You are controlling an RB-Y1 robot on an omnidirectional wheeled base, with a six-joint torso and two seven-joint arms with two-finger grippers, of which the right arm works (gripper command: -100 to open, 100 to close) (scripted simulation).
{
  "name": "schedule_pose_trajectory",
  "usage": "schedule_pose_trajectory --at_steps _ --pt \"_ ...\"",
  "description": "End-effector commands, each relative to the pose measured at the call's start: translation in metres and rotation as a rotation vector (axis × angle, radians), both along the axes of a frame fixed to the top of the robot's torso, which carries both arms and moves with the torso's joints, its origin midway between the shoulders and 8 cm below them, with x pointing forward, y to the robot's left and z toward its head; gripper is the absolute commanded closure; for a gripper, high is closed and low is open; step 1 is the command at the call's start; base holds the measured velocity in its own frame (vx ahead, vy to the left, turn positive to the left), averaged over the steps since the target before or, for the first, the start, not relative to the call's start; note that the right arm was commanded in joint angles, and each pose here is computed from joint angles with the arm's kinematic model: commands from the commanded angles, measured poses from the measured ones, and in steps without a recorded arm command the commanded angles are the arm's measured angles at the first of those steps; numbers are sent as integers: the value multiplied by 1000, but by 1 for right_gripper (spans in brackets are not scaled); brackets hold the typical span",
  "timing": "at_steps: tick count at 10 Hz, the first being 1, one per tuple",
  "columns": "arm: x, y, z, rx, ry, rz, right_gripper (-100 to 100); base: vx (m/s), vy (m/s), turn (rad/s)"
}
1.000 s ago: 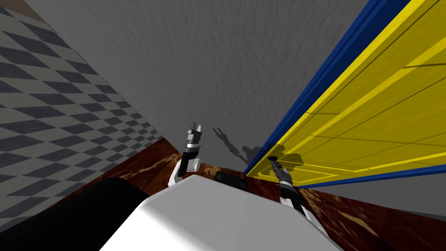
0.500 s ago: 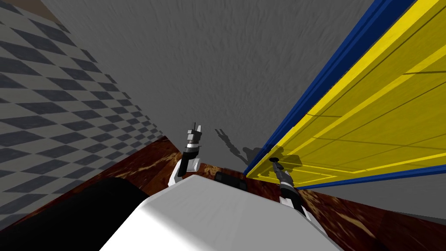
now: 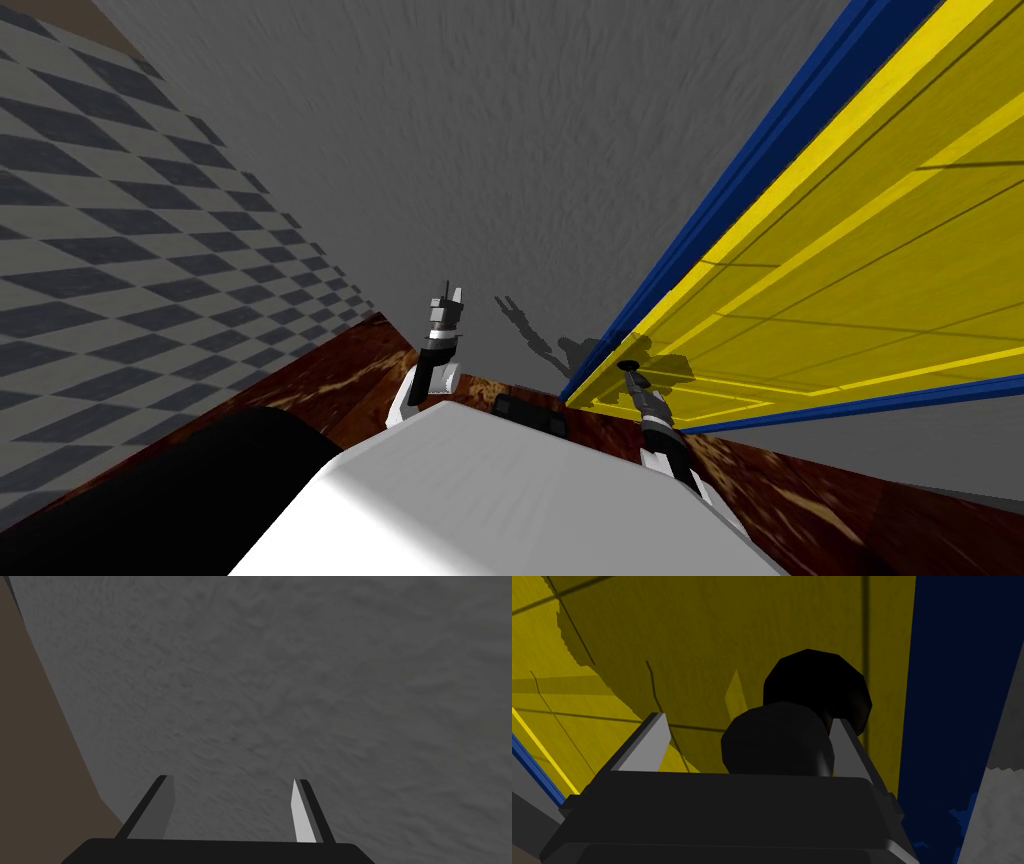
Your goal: Pull the door open
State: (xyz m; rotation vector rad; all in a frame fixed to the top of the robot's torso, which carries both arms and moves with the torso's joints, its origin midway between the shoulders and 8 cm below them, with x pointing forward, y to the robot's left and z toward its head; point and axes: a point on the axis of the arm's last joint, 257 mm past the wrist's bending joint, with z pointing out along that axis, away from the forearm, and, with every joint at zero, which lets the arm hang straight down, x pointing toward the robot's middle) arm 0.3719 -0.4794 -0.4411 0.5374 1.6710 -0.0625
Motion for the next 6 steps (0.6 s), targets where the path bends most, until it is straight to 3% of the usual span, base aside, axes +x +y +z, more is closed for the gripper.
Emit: schedule_pose_trajectory --at_steps 1,2,6 --pt "-11 -34 6 -27 1 -48 100 17 7 -32" --pt "1 2 2 35 -19 -8 100 -43 0 182" --pt "4 2 5 118 -60 -27 100 -86 -56 151"
